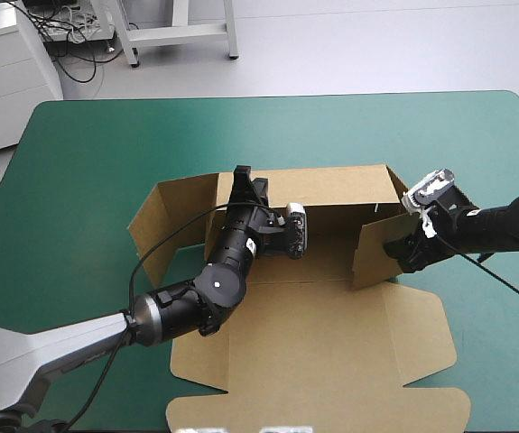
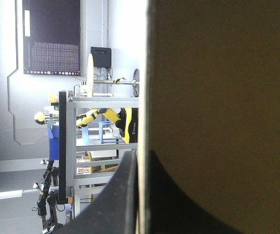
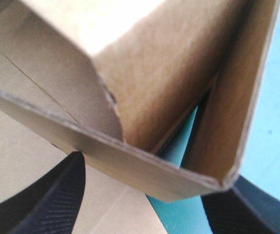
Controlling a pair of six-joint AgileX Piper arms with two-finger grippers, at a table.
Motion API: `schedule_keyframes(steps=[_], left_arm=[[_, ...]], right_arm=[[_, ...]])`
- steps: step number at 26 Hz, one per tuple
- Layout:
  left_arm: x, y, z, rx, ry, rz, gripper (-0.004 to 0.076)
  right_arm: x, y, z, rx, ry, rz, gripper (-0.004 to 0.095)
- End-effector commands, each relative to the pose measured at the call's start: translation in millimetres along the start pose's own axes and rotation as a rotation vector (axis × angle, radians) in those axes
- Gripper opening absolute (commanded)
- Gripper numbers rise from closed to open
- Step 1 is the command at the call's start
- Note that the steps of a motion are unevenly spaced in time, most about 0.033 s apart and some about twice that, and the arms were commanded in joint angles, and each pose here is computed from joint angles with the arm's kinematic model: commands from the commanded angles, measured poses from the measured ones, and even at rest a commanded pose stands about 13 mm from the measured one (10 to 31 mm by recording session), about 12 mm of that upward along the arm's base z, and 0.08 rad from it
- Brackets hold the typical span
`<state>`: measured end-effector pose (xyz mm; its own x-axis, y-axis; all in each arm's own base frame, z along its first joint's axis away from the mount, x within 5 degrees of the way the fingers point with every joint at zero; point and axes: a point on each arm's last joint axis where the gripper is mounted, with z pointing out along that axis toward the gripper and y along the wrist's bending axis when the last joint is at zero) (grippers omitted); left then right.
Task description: Fold the box
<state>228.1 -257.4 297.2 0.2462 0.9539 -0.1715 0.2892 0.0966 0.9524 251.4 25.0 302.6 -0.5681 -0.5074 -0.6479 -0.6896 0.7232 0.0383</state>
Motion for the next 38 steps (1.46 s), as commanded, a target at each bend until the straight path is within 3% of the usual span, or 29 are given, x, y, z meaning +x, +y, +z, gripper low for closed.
schedule_keyframes(steps=[1, 11, 15, 26, 33, 38], left_arm=[[-3, 30, -11, -0.134, -0.022, -0.004, -0.0032], [-3, 31, -11, -0.137, -0.018, -0.005, -0.0032], [-2, 31, -11, -0.139, -0.015, -0.005, -0.0032], [-3, 35, -11, -0.155, -0.007, -0.015, -0.0032], [-3, 35, -11, -0.153, -0.01, -0.014, -0.0032], [-3, 35, -11, -0.152, -0.012, -0.014, -0.0032]], right_arm=[[-15, 4, -12, 0.004, -0.129, -0.005, 0.0623], [-22, 1, -1, -0.049, -0.19, 0.074, 0.0623], [-30, 8, 8, -0.05, -0.202, 0.049, 0.062], [-47, 13, 25, 0.059, -0.268, 0.024, 0.0584], [-47, 14, 25, 0.045, -0.267, 0.025, 0.0385], [-47, 16, 26, 0.021, -0.259, 0.022, 0.0059]])
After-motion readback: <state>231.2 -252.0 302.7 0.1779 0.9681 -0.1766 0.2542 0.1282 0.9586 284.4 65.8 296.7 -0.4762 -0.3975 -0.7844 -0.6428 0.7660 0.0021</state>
